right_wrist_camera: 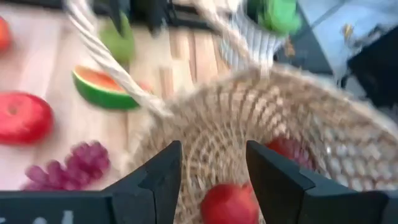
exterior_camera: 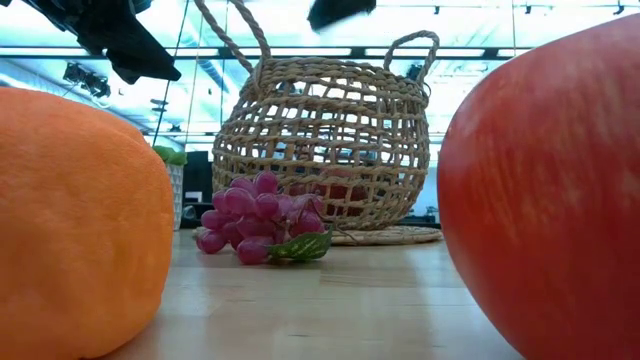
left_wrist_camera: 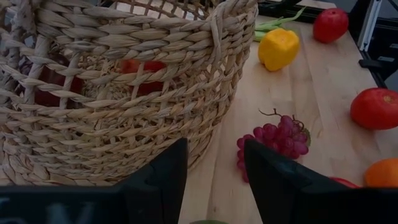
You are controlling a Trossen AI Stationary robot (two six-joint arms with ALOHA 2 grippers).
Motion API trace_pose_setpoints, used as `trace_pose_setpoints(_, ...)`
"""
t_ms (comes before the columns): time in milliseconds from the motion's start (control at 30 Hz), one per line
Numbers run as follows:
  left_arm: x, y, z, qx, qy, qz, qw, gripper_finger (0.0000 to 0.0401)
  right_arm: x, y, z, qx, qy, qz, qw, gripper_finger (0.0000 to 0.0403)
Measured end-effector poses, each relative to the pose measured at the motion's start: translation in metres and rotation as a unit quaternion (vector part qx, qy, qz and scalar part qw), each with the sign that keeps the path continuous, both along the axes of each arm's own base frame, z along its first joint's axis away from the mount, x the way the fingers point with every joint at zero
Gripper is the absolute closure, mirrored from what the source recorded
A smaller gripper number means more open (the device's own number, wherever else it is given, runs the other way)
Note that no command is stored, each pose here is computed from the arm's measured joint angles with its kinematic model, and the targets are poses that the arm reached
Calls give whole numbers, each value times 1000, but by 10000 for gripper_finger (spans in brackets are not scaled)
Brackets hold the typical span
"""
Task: Build produce basket
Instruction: Put the grapes into the basket
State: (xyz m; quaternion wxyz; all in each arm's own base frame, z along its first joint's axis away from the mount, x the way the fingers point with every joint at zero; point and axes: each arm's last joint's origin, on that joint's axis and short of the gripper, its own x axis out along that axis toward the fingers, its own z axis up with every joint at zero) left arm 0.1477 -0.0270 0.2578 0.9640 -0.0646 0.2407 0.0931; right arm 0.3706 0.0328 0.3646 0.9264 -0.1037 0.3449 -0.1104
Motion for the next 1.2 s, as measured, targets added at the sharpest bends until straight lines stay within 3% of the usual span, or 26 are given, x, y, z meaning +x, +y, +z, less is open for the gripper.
trace_pose_setpoints(133, 0, 0, 0, 1, 0, 1, 1000, 237, -4, 30, 9, 33, -15, 44, 998, 218)
trace_pose_setpoints(233, 0, 1, 0, 8, -1, 8, 1000, 237, -4, 54, 1, 49, -2, 72, 996, 217)
trace_pose_setpoints(633, 1, 0, 2, -20, -16, 24, 999, 237, 15, 134, -78, 49, 109, 127, 985, 219)
trace_pose_setpoints(967, 2, 0, 4, -26, -31, 22, 999, 237, 30, 153, -154, -3, 222, 153, 963, 227)
trace_pose_setpoints(1200, 2, -3, 5, -27, -33, 12, 999, 237, 35, 154, -177, -38, 253, 182, 949, 238)
